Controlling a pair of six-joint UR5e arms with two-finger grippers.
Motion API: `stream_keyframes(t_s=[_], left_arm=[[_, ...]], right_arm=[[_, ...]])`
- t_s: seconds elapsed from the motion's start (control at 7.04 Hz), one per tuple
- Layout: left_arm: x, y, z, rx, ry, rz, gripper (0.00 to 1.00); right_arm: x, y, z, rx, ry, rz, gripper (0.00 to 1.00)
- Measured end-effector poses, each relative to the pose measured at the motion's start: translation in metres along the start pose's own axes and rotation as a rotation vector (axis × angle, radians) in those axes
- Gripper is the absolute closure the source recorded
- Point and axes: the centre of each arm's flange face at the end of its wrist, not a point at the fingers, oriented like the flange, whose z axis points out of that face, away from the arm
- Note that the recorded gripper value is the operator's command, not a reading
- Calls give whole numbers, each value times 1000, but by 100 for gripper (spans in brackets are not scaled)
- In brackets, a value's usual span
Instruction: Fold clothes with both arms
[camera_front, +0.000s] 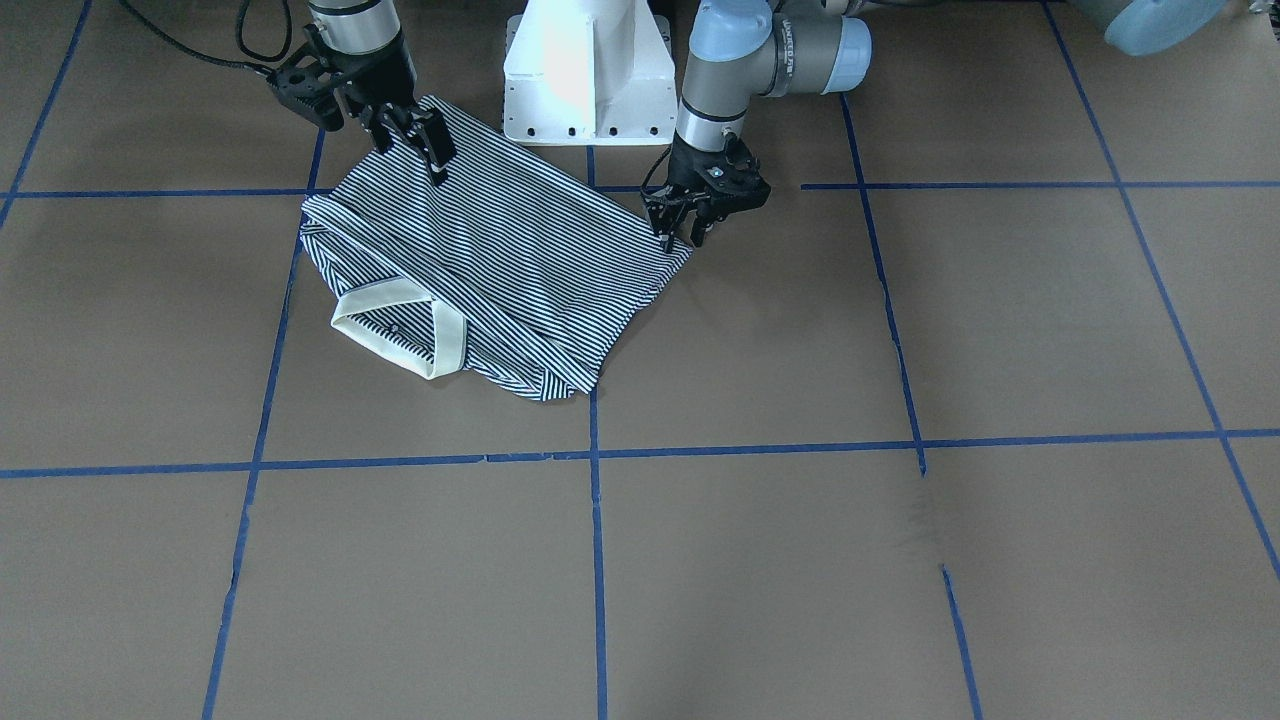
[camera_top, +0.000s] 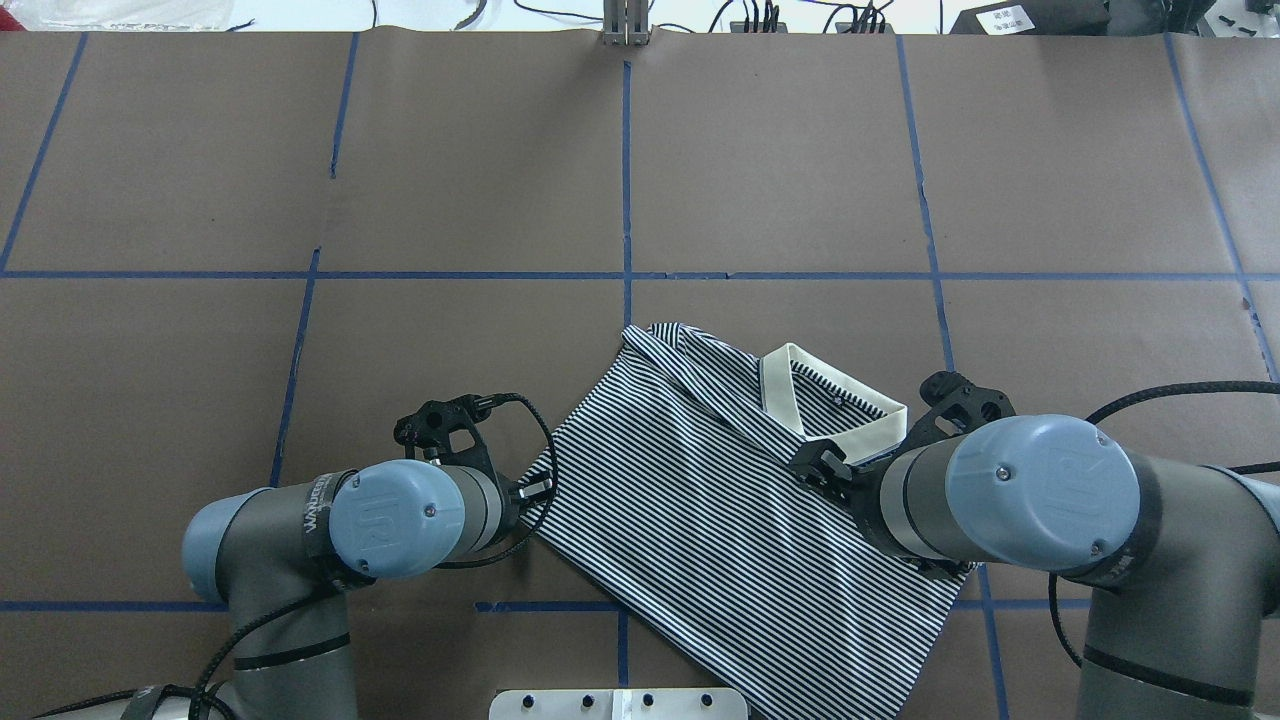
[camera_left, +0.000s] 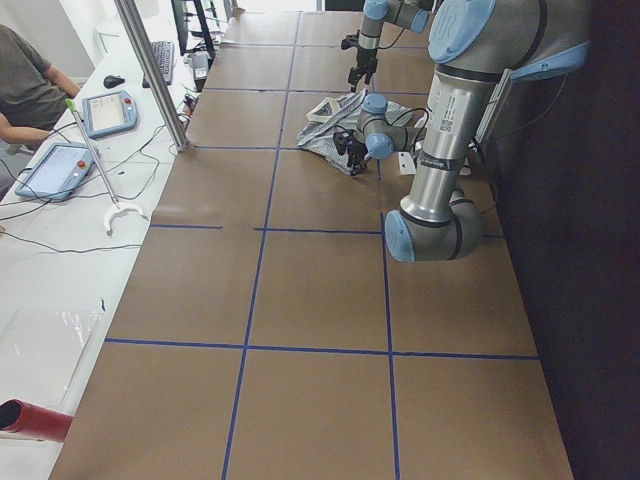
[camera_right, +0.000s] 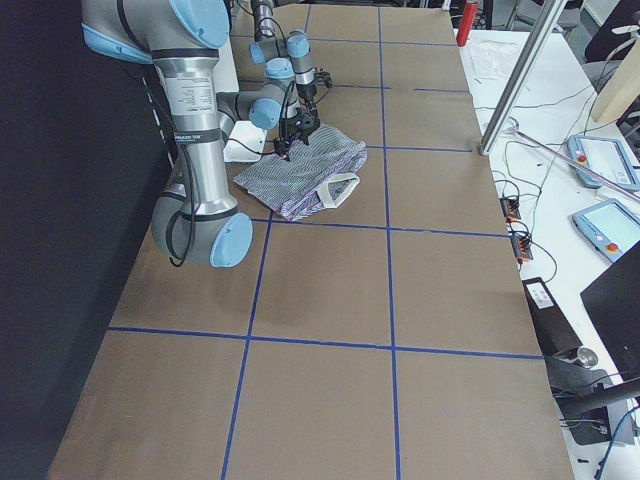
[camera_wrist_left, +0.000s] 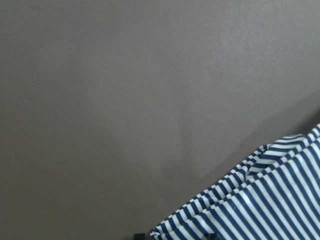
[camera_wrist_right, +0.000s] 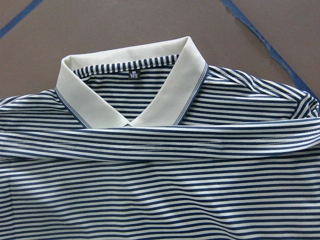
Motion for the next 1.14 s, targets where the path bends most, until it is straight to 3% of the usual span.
stream_keyframes(t_s=[0.14,0.43,0.85,1.14], left_arm=[[0,0,1,3,-1,1,71],[-3,-1,2,6,-7,1,100],[-6,-2,0,12,-36,2,100],[-2,-29,-16,47,-45,25,100]], right_arm=[[0,0,0,0,0,1,0],[0,-1,0,1,0,1,0],[-1,-1,-1,2,1,2,0],[-2,-2,-3,4,0,5,0]])
